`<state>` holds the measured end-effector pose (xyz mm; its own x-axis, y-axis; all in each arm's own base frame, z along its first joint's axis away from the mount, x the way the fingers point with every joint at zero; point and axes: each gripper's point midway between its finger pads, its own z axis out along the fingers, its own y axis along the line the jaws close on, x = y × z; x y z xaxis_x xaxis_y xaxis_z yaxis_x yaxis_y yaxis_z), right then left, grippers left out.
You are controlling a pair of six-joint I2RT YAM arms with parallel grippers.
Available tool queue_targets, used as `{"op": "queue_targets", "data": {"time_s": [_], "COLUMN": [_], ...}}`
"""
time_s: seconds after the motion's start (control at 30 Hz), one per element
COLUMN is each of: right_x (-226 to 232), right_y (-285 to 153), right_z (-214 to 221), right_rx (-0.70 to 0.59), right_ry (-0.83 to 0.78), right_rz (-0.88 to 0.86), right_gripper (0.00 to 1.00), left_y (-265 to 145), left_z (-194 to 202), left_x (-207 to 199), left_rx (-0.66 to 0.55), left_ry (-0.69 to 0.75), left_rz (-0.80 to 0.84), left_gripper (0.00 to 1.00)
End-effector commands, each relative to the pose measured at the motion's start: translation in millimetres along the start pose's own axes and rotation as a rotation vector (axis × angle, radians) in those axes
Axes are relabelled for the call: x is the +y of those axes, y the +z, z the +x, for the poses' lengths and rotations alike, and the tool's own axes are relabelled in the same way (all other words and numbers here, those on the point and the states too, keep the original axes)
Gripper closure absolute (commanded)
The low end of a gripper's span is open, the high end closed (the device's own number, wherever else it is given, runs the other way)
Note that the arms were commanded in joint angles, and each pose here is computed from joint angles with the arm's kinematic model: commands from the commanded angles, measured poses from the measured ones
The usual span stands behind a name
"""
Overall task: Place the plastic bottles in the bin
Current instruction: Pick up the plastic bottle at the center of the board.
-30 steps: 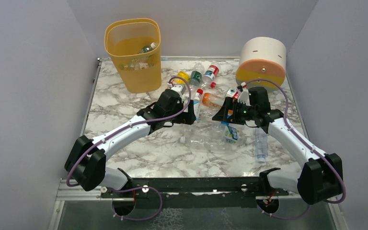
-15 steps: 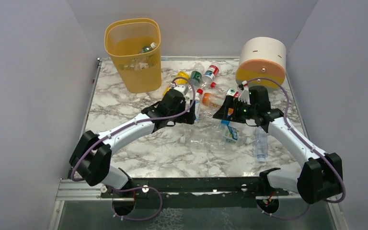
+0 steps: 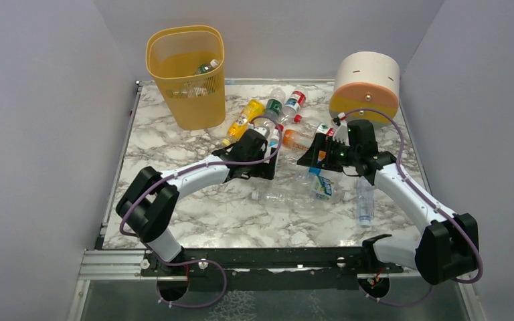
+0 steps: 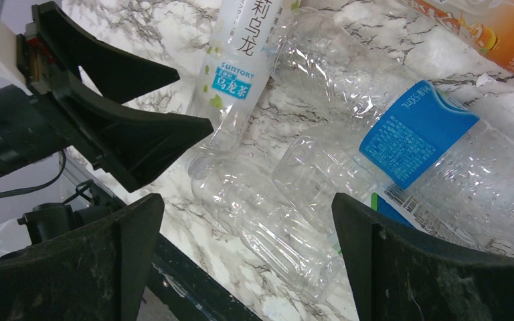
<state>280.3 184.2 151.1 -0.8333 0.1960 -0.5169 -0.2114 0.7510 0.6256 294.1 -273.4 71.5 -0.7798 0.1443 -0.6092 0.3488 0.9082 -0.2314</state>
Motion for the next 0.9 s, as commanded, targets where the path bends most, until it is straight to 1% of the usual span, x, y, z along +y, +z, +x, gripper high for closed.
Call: {"op": "queue_targets", "data": {"time_s": [0.0,0.1,0.13,0.2,0.3,0.43,0.53,0.6,0.67,0.87], "right_x": [9,9,9,10,10,9,10,10,11,15], "right_y": [-2,-1,-1,-2,-4,-5,-6,-6,-6,-8], "right_z": [-8,-7,-7,-7,-6,-6,-5,-4,-3,-2], "right_rx": [-0.034,-0.033,-0.033,-0.032,-0.035,-0.038,-0.040,-0.036,-0.033,-0.034], "right_ry": [-0.015,-0.013,-0.014,-0.013,-0.017,-0.014,-0.014,-0.013,-0.012,-0.013], "right_rz": [-0.027,-0.032,-0.035,-0.037,-0.032,-0.026,-0.029,-0.034,-0.041,-0.057], "right_gripper": [0.01,0.01,0.00,0.00,0.00,0.01,0.00,0.01,0.00,0.00], "left_y": [10,17,25,30,33,34,29,24,21,-10], "left_z": [-18,-18,-12,-9,-8,-3,-4,-6,-4,-25], "left_x": [-10,-12,-9,-6,-5,-4,-6,-7,-6,-8], "left_rx": [-0.054,-0.054,-0.034,-0.028,-0.027,-0.017,-0.023,-0.031,-0.024,-0.092], "left_ry": [0.008,0.019,0.022,0.025,0.027,0.029,0.026,0.025,0.026,0.020], "left_rz": [-0.005,-0.020,-0.033,-0.051,-0.060,-0.063,-0.058,-0.052,-0.059,-0.058], "left_gripper": [0.02,0.02,0.02,0.05,0.13,0.20,0.28,0.31,0.33,0.34]}}
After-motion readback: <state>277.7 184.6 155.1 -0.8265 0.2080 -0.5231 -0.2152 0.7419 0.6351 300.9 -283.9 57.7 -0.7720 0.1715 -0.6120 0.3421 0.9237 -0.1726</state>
